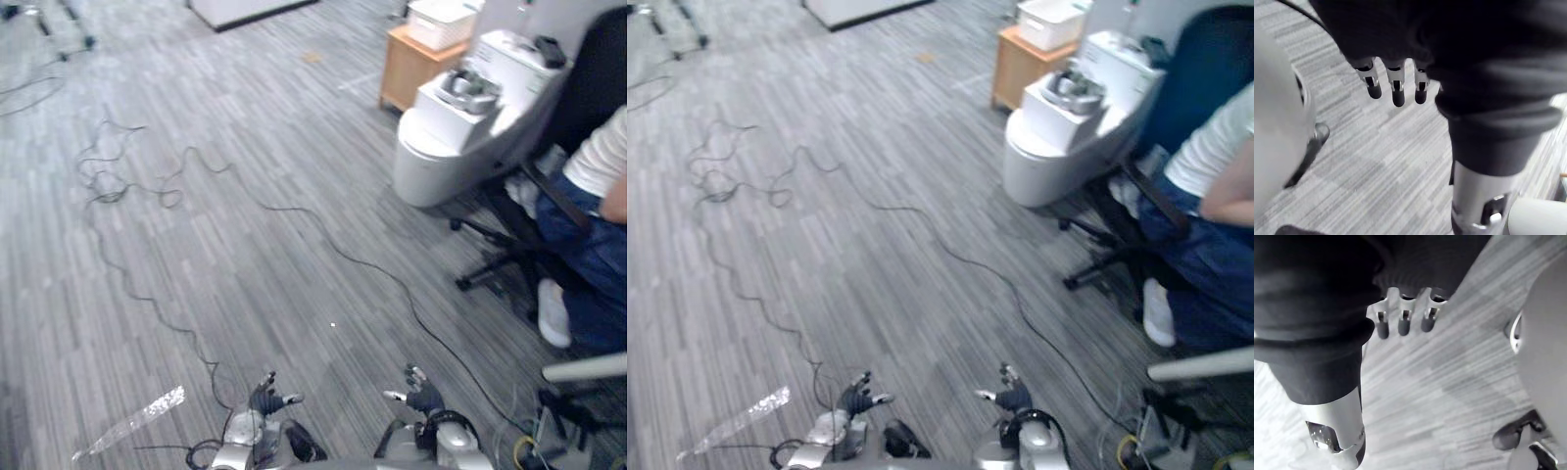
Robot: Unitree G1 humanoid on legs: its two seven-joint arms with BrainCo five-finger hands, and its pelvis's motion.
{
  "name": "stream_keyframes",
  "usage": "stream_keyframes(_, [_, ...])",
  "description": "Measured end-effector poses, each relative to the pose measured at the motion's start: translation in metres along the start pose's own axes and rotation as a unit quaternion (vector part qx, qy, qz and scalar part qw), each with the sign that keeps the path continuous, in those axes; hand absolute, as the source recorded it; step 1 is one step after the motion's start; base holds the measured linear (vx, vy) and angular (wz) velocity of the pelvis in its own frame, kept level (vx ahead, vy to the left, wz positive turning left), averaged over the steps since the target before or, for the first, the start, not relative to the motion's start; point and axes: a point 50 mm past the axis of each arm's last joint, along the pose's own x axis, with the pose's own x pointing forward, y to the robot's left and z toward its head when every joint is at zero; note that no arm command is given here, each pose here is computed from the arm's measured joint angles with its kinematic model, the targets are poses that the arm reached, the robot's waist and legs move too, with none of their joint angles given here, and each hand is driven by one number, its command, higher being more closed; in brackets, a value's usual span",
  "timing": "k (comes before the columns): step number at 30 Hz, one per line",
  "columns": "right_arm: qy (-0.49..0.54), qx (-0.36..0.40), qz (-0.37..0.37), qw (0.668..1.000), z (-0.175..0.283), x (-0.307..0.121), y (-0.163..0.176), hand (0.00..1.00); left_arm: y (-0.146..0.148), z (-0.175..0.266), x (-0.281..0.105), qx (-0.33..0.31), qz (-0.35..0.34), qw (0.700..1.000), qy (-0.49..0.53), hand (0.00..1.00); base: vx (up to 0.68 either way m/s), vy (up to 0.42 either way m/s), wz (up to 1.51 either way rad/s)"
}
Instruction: Organize washtable
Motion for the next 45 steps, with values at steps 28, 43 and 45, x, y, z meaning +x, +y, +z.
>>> stream_keyframes(28, [-0.005,0.016,-0.001,1.000,-0.001,-0.004,-0.006,0.00,0.035,-0.022,-0.006,-0.057,0.069,0.995,0.038,0.00,-0.01,0.006,0.21])
stream_keyframes(43, [-0.049,-0.020,0.014,0.998,0.019,-0.004,-0.012,0.00,0.023,-0.025,-0.009,-0.130,0.079,0.988,0.031,0.00,0.38,-0.124,0.75])
stream_keyframes(45, [-0.042,-0.017,0.007,0.999,0.015,-0.004,-0.012,0.00,0.025,-0.024,-0.009,-0.130,0.080,0.988,0.026,0.00,0.37,-0.126,0.26])
